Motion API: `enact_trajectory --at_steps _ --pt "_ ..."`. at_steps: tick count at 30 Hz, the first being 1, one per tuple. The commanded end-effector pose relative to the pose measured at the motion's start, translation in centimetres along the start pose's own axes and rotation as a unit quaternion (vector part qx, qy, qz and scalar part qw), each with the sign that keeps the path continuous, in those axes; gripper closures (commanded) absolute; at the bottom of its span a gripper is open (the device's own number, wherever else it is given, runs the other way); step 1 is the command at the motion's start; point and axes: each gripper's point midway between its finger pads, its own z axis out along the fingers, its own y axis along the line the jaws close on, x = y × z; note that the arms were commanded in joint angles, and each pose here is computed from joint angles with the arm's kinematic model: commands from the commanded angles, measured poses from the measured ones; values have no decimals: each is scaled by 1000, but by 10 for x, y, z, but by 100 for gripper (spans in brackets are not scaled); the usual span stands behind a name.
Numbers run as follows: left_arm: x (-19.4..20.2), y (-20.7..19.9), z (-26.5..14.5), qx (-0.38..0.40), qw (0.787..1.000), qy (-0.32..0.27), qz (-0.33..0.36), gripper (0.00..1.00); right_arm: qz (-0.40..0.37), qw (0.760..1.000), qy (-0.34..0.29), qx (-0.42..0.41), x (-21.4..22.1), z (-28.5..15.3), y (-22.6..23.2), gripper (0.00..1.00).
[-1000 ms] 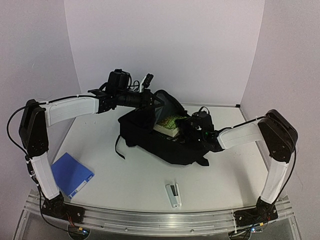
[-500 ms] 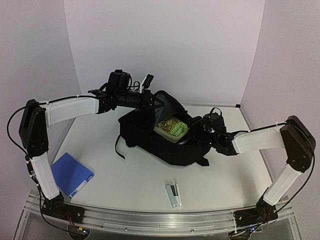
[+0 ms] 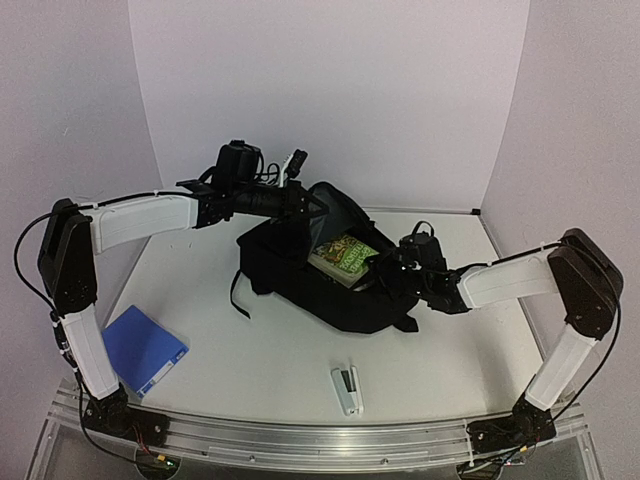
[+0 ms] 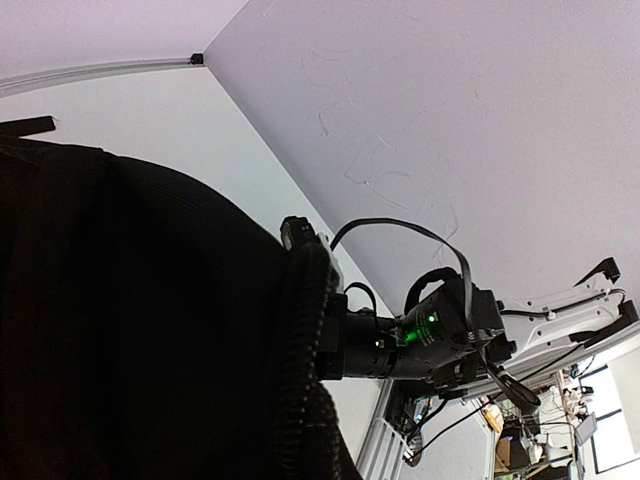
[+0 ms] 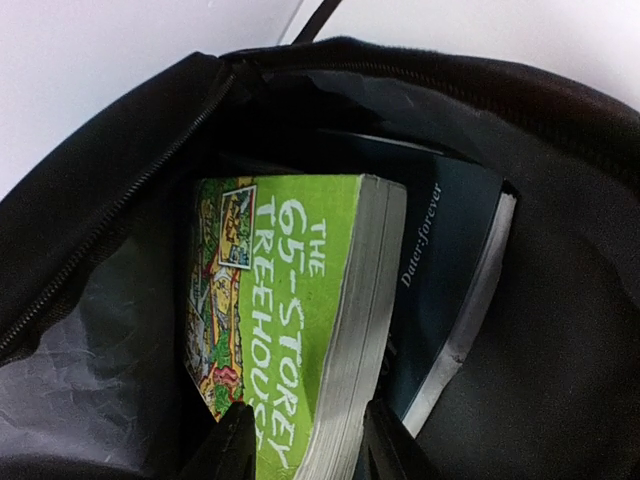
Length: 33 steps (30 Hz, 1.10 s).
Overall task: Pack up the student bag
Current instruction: Place the book in the student bag.
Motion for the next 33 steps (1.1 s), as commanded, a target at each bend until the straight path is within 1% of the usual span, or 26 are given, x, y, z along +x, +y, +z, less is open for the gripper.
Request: enact_trajectory --at_steps 1,3,6,11,19,24,28,31,33 --pt "-20 -39 -11 46 997 -32 51 100 -9 1000 18 -18 8 10 15 67" --pt "-20 -39 -11 46 997 -32 52 100 -10 1000 19 -18 9 14 16 73" --pt "-19 -37 -10 44 997 -29 51 100 -11 999 26 -20 12 21 18 78" --pt "-17 -35 -9 42 998 -26 48 100 -16 999 38 -31 17 34 27 81" --pt "-15 -30 -5 37 998 -19 39 100 -30 998 36 -52 18 59 49 82" --pt "-13 -23 -5 29 999 -16 31 100 -37 997 31 -60 17 67 57 82" --pt "-18 -6 -12 17 1000 -24 -3 100 -45 997 16 -61 10 58 60 80" --pt "-24 16 -21 2 999 -36 -35 100 -50 997 -3 -65 1 43 64 75" --pt "-25 34 -27 -12 998 -42 -56 100 -54 996 -18 -67 -7 29 67 74"
